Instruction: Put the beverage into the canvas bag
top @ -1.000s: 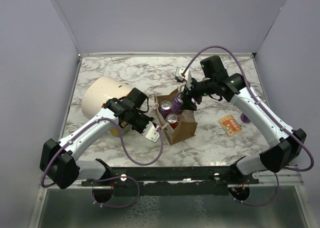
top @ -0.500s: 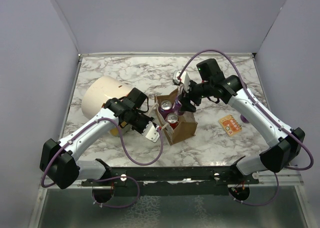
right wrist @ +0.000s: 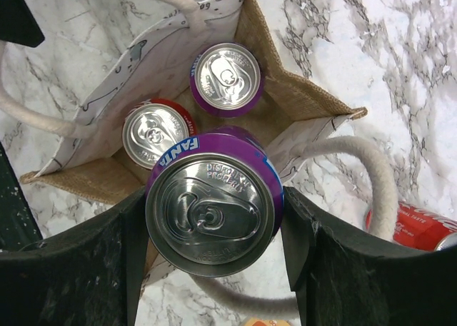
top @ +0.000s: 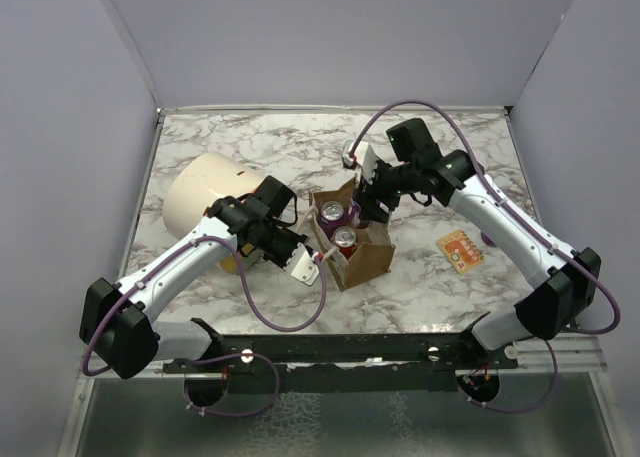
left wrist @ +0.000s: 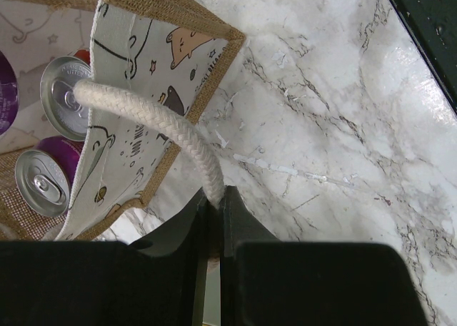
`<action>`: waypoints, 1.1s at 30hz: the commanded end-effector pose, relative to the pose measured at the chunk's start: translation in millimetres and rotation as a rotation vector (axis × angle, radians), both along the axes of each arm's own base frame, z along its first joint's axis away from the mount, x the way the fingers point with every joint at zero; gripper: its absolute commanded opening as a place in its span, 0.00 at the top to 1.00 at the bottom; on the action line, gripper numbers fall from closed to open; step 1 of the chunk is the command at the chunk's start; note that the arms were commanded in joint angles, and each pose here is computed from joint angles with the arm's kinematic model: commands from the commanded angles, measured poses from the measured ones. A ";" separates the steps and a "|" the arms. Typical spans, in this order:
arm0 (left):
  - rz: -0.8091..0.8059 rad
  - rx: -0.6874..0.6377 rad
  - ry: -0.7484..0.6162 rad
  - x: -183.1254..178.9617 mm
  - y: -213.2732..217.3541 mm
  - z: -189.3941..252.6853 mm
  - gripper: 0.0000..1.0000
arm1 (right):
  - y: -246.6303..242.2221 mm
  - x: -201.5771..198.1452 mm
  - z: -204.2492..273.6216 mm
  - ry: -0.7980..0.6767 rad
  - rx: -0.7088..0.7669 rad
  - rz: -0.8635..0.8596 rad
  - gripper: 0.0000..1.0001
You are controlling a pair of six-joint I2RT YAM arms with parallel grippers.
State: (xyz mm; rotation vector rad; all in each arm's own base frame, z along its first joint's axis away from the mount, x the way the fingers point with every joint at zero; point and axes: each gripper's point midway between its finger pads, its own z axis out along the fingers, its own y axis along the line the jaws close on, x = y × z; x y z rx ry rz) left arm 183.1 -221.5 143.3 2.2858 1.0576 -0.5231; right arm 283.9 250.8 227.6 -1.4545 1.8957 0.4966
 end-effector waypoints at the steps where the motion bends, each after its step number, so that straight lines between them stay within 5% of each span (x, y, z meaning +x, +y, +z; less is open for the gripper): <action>1: -0.016 -0.022 0.010 -2.6 -2.5 5.1 1.00 | 13.0 23.5 20.5 -0.102 0.044 -0.043 0.99; 33: -0.017 -0.024 -0.002 -3.1 -1.2 6.1 1.00 | 17.8 44.2 -18.0 -0.031 0.023 -0.177 0.99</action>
